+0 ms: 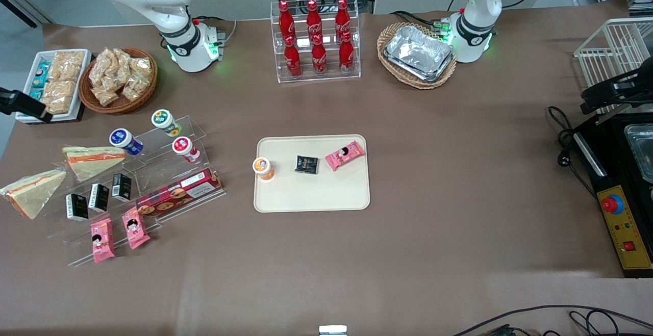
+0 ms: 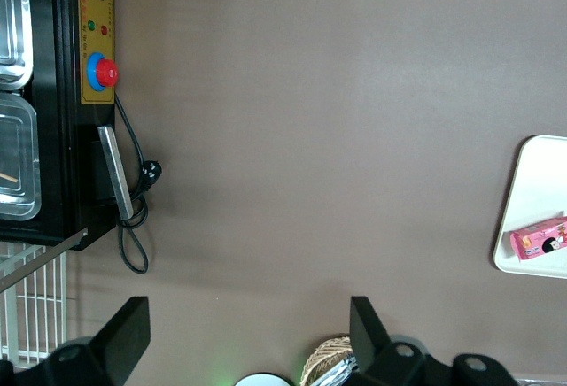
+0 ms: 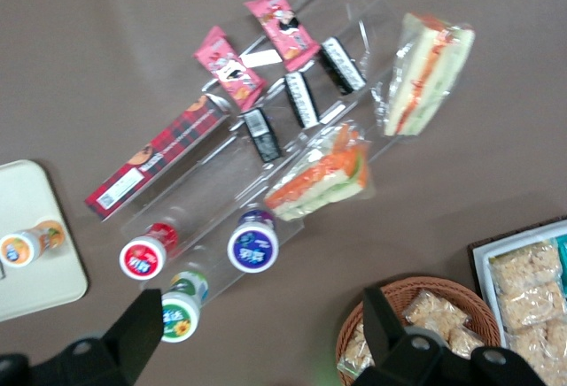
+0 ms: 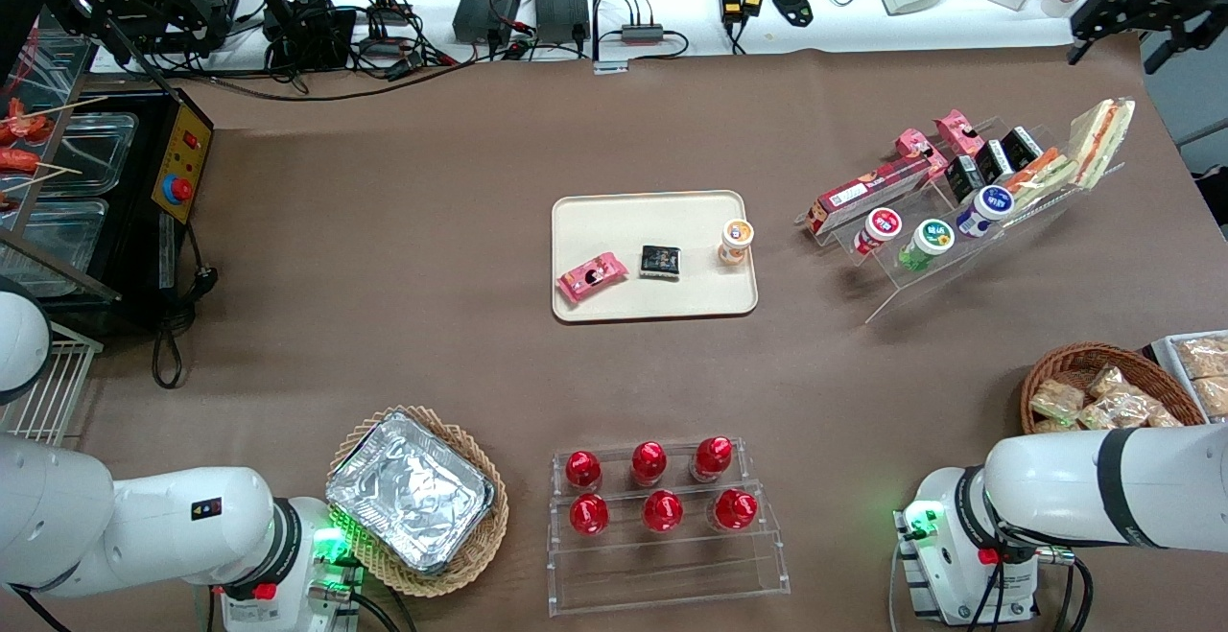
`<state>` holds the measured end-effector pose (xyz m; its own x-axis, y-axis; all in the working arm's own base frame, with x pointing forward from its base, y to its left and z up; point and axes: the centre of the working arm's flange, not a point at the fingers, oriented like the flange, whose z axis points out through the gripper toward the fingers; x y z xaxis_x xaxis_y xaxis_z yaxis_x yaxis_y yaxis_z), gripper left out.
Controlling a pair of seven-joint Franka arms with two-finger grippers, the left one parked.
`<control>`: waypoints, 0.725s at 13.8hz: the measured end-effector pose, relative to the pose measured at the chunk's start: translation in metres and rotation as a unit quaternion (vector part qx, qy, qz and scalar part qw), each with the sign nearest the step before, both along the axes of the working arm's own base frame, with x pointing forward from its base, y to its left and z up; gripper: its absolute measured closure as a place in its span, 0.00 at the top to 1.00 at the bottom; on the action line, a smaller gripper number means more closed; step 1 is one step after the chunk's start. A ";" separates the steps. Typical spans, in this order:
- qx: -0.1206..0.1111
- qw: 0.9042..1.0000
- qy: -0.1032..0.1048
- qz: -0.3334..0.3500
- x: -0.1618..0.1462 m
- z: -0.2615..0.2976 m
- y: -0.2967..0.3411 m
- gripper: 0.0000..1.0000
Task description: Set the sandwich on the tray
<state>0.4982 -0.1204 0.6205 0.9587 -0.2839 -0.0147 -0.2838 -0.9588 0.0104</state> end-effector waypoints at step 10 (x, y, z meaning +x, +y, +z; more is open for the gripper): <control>-0.013 0.998 -0.008 -0.065 0.015 -0.071 -0.135 1.00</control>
